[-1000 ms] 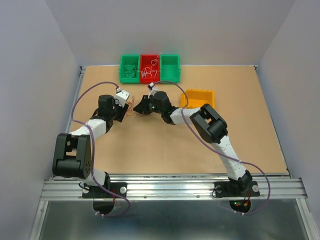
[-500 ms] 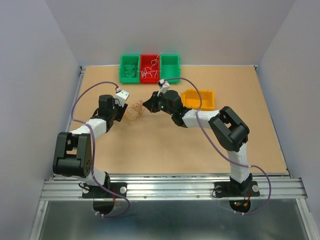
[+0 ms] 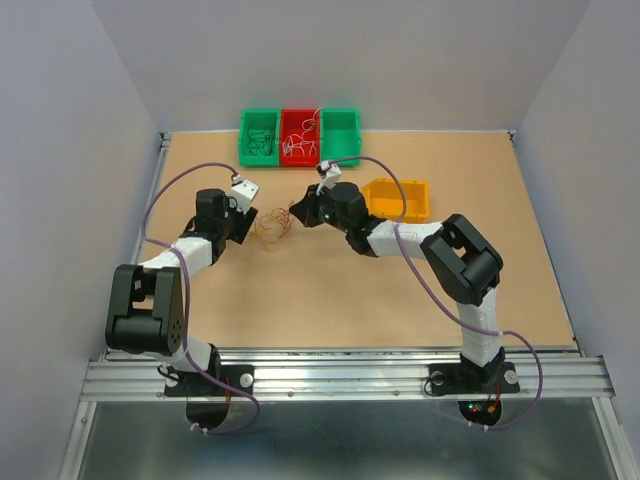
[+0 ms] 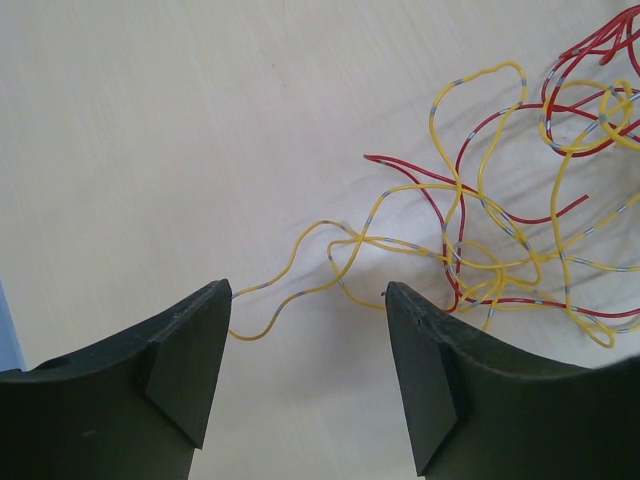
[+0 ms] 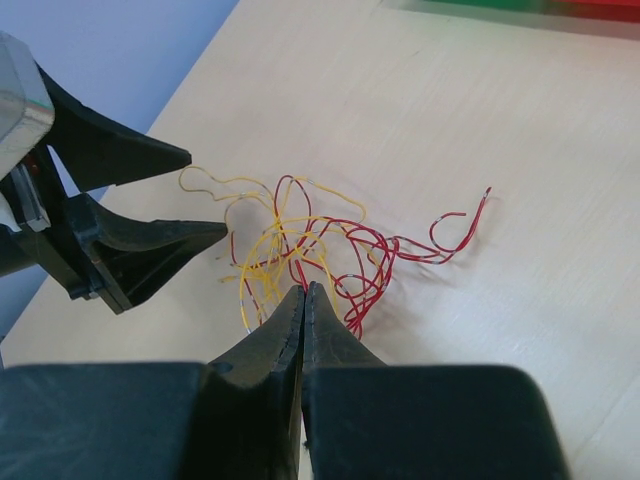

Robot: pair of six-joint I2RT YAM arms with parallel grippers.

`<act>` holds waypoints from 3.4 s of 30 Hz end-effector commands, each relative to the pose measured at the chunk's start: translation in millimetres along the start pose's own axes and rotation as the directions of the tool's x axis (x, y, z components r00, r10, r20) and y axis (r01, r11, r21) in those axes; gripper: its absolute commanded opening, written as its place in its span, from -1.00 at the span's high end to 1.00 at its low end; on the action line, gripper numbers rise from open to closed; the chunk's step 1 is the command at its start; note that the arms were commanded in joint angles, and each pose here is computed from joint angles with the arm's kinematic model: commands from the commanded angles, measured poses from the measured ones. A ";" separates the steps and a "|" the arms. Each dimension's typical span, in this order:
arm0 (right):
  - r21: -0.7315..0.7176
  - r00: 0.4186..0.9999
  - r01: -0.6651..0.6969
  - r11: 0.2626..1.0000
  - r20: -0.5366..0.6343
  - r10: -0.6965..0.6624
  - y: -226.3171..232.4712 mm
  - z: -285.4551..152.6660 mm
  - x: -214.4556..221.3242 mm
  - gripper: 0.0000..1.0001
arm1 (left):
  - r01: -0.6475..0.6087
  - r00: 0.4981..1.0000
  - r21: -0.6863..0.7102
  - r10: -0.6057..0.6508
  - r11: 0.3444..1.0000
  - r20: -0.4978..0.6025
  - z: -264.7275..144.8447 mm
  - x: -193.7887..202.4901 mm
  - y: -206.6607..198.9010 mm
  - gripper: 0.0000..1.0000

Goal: Untangle the cables

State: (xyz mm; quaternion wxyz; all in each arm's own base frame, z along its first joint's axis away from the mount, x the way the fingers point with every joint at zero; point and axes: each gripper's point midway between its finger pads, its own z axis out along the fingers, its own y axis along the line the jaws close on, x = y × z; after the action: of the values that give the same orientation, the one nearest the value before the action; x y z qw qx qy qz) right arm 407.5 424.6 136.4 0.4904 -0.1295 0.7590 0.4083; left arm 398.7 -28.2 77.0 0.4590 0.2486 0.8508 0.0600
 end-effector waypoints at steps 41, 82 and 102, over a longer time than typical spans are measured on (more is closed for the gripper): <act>0.408 0.890 0.106 0.907 0.369 -0.270 -18.7 -293.0 -109.9 0.98 | 0.244 0.917 -0.089 -0.200 0.966 0.345 -80.8 -51.6 108.6 1.00; -0.397 0.836 0.541 0.742 0.348 -0.424 150.3 -4.3 -23.0 0.19 | -0.225 0.460 0.394 -0.259 0.891 0.849 -407.0 -356.9 -5.1 1.00; 0.256 0.875 0.195 0.947 0.391 -0.286 22.5 -162.6 -92.9 0.99 | 0.547 0.349 -0.124 -0.091 0.828 0.933 -393.6 -366.6 200.4 1.00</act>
State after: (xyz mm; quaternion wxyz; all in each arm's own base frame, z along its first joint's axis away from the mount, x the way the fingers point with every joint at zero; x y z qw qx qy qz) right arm 315.3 379.3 223.4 0.6454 -0.2354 0.6384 0.3472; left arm 344.2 -34.2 595.6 0.8358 0.0512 0.5425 -0.0674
